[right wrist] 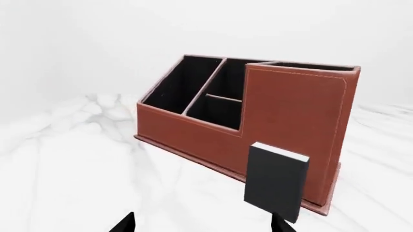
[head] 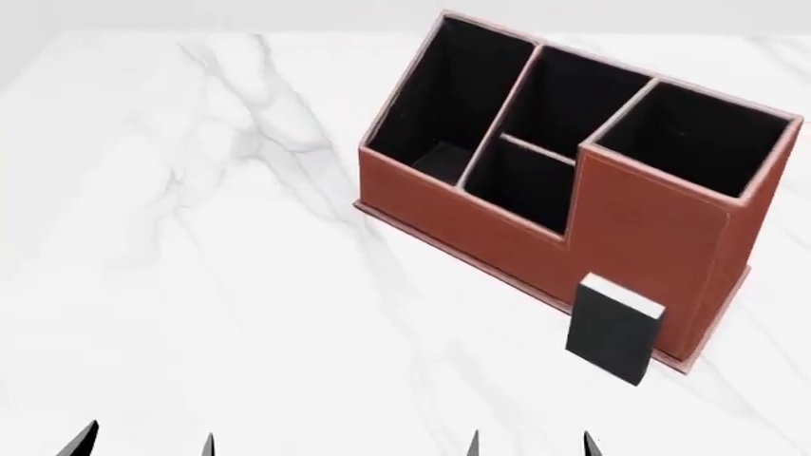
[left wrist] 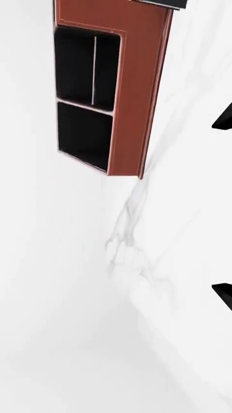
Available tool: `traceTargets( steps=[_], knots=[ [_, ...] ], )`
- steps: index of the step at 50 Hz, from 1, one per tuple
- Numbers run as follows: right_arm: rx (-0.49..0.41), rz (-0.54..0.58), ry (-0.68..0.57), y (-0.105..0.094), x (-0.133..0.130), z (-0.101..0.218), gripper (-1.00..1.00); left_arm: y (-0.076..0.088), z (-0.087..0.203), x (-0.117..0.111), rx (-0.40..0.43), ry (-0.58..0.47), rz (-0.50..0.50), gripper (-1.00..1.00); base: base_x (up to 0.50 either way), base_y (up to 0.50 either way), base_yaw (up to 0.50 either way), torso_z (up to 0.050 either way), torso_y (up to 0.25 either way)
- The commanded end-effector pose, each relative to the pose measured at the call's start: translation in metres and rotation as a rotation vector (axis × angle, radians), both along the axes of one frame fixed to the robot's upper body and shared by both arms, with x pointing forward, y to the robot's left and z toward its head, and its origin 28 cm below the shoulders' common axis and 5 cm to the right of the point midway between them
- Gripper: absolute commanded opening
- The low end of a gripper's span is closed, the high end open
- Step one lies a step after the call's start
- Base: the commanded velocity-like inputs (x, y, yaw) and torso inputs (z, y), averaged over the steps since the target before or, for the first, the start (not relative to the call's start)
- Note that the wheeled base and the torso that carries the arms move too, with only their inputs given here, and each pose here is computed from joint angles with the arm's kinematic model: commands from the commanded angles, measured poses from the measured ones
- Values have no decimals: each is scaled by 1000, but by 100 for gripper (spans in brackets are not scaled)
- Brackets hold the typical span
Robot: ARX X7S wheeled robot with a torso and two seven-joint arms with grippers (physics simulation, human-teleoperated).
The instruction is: Pick up the book and place it in the left compartment of the caddy.
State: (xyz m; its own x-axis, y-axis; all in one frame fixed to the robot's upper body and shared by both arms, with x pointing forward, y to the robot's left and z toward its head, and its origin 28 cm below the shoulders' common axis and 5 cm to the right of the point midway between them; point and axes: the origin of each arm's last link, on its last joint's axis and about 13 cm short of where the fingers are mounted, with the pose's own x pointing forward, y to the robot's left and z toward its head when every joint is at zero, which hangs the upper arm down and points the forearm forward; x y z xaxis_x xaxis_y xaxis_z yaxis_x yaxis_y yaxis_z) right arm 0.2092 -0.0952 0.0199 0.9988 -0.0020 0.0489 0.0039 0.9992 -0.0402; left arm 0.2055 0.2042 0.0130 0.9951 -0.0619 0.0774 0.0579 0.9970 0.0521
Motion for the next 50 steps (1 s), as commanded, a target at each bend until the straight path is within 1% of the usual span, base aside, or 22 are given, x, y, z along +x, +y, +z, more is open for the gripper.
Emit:
traceTargets(
  steps=[1,17,19,20,22,29,30,35,40,45,50],
  knots=[
    [-1,0,-1,0,0,0,100,0,0,-1,2,-3,-3,100,39,500,0,0,0],
    [4,-1,-9,0,0,1,100,0,0,-1,8,-6,-4,100,39,499,0,0,0],
    [-1,-3,-1,1,1,0,100,0,1,-1,8,-7,-2,100,8,61,0,0,0],
    [25,15,-3,1,0,0,100,0,0,-1,9,-7,-2,100,0,0,0,0,0],
    [8,5,-1,1,0,0,100,0,0,-1,9,-8,-2,100,0,0,0,0,0],
    [12,8,-5,1,-2,2,100,0,0,-2,22,-17,1,100,0,0,0,0,0],
    [11,9,-5,2,-1,1,100,0,4,-2,21,-19,2,100,0,0,0,0,0],
    [17,4,-3,1,1,0,100,-1,2,-2,18,-23,3,100,0,0,0,0,0],
    [6,16,1,4,3,-1,100,-1,6,-3,11,-32,10,100,0,0,0,0,0],
    [-9,13,-4,4,3,-1,100,0,8,-2,3,-34,34,100,0,0,0,0,0],
    [-21,-1,-8,4,2,-1,100,0,8,-4,18,-45,63,100,0,0,0,0,0]
  ],
)
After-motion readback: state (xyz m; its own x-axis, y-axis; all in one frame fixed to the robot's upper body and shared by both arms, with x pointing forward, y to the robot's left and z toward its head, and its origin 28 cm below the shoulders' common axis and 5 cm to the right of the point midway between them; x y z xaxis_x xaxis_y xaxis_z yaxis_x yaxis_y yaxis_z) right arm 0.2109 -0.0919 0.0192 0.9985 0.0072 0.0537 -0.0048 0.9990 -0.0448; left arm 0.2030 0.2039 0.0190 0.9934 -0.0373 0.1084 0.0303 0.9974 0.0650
